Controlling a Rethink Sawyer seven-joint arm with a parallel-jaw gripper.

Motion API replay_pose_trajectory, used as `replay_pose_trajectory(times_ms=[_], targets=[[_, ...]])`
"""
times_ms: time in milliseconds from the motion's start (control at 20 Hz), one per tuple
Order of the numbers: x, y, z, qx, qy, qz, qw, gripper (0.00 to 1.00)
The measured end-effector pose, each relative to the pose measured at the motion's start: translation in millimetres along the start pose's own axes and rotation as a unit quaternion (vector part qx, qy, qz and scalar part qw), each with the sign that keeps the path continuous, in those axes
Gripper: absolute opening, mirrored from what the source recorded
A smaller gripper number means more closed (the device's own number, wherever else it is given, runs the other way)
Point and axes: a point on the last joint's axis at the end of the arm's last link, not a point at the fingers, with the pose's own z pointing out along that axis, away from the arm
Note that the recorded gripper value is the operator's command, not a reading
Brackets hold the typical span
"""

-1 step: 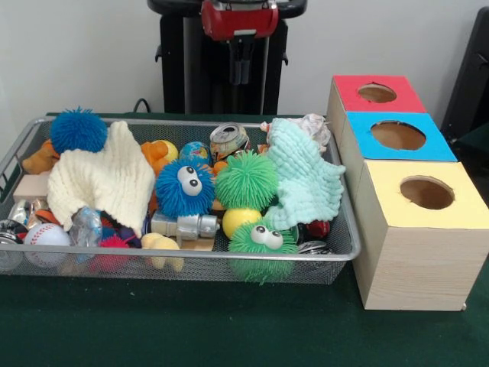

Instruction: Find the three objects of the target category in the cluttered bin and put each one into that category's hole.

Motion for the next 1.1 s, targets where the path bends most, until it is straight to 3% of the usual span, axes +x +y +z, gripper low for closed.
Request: replay_pose_trajectory(times_ms=[350, 600, 1100], targets=[[5.7, 25.7, 8.6, -0.002, 0.000, -0.015, 0.9999, 0.00], [0.6, 50.7, 24.0, -0.002, -0.025, -0.026, 0.9994, 0.00], [4.7, 80.5, 46.1, -0.010, -0.048, -0.013, 0.9987, 0.00]])
